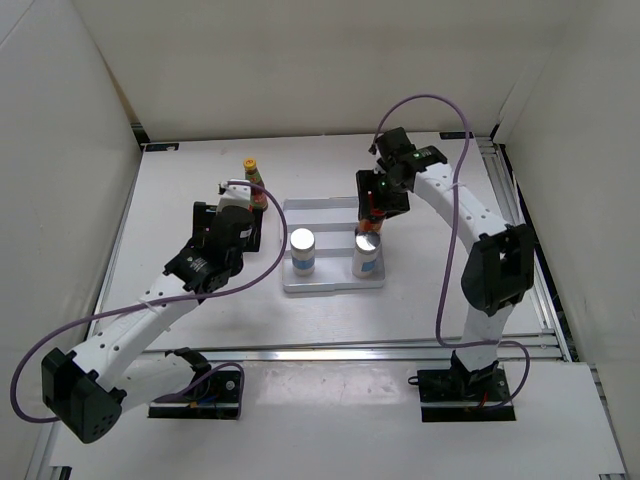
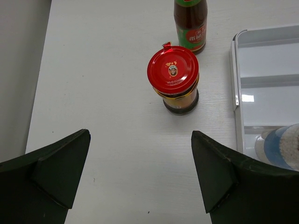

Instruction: Organize the condiment bottles

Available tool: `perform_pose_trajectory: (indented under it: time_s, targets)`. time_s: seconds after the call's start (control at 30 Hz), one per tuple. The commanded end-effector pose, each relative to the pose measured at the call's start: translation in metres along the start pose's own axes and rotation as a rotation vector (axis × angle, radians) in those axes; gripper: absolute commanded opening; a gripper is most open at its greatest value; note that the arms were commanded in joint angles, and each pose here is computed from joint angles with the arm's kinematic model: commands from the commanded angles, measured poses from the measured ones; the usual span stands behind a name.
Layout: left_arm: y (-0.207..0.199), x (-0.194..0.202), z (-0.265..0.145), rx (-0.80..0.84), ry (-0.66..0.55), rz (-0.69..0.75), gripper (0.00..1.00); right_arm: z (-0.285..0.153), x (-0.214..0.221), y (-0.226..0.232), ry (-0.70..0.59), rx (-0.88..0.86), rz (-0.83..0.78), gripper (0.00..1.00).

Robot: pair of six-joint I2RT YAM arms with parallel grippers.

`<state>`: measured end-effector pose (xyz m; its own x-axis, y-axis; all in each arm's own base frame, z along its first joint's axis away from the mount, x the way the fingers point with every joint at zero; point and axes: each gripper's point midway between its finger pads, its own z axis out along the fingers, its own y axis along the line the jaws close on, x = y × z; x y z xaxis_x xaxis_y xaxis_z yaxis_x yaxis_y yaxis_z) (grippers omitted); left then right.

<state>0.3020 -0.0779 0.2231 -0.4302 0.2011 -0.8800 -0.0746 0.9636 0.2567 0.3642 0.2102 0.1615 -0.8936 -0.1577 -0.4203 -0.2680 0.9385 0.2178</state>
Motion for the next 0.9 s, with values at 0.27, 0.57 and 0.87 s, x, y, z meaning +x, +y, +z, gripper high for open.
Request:
perform_pose_trajectory:
  time_s: [0.27, 0.57, 0.87]
  targets:
    - [0.004, -0.013, -0.001, -0.022, -0.025, -0.031, 1.00, 0.037, -0.016, 0.010, -0.052, -0.086, 0.006, 0.24]
    - [0.002, -0.011, 0.001, -0.023, -0.019, -0.034, 1.00, 0.021, -0.024, 0.012, -0.091, -0.065, -0.006, 0.97]
    - [0.006, -0.005, 0.000, -0.048, -0.006, -0.063, 1.00, -0.075, -0.068, 0.024, -0.321, -0.061, -0.026, 1.00]
